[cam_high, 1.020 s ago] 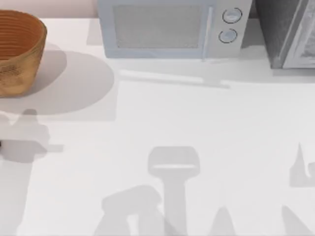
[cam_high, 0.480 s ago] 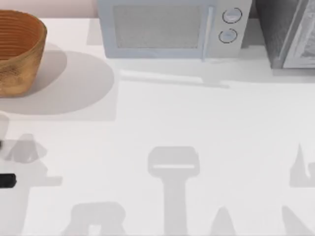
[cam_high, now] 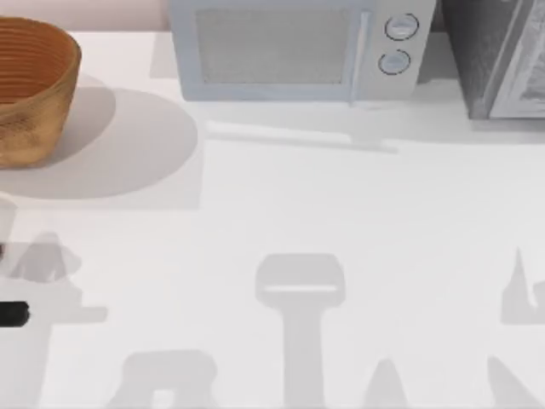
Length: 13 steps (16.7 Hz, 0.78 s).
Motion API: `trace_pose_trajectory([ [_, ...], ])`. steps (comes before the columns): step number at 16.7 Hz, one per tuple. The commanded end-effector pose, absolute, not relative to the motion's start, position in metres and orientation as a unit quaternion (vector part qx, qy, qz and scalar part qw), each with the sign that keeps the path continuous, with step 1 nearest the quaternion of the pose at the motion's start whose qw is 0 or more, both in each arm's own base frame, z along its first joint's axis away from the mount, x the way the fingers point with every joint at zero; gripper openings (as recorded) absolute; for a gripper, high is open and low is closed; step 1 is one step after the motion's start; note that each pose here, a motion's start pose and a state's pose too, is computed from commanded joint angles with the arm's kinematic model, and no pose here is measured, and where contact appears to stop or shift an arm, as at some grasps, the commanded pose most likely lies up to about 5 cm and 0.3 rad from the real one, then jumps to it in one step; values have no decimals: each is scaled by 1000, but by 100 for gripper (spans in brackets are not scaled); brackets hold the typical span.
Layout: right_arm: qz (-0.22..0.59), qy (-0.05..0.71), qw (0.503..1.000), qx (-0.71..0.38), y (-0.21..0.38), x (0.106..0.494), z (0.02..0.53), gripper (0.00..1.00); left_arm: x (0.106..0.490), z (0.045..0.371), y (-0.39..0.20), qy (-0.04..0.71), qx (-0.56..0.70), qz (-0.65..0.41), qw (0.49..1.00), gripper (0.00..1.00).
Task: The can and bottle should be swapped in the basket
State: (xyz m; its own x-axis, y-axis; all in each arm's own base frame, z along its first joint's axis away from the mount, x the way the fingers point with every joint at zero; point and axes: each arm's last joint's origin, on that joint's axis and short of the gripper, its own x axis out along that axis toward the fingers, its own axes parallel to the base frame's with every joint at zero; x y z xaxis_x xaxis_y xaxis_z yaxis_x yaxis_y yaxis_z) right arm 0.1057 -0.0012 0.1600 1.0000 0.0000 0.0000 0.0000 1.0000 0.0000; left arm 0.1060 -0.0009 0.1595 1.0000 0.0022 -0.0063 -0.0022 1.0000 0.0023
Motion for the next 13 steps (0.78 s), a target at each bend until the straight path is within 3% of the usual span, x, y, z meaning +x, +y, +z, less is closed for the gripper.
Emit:
trace_pose_trajectory([
  [6, 0, 0, 1000, 0, -1, 106, 160, 100, 119, 184, -7, 9, 8, -53, 999, 0],
  [13, 0, 0, 1000, 0, -1, 106, 160, 100, 165, 218, -20, 21, 6, -144, 989, 0],
])
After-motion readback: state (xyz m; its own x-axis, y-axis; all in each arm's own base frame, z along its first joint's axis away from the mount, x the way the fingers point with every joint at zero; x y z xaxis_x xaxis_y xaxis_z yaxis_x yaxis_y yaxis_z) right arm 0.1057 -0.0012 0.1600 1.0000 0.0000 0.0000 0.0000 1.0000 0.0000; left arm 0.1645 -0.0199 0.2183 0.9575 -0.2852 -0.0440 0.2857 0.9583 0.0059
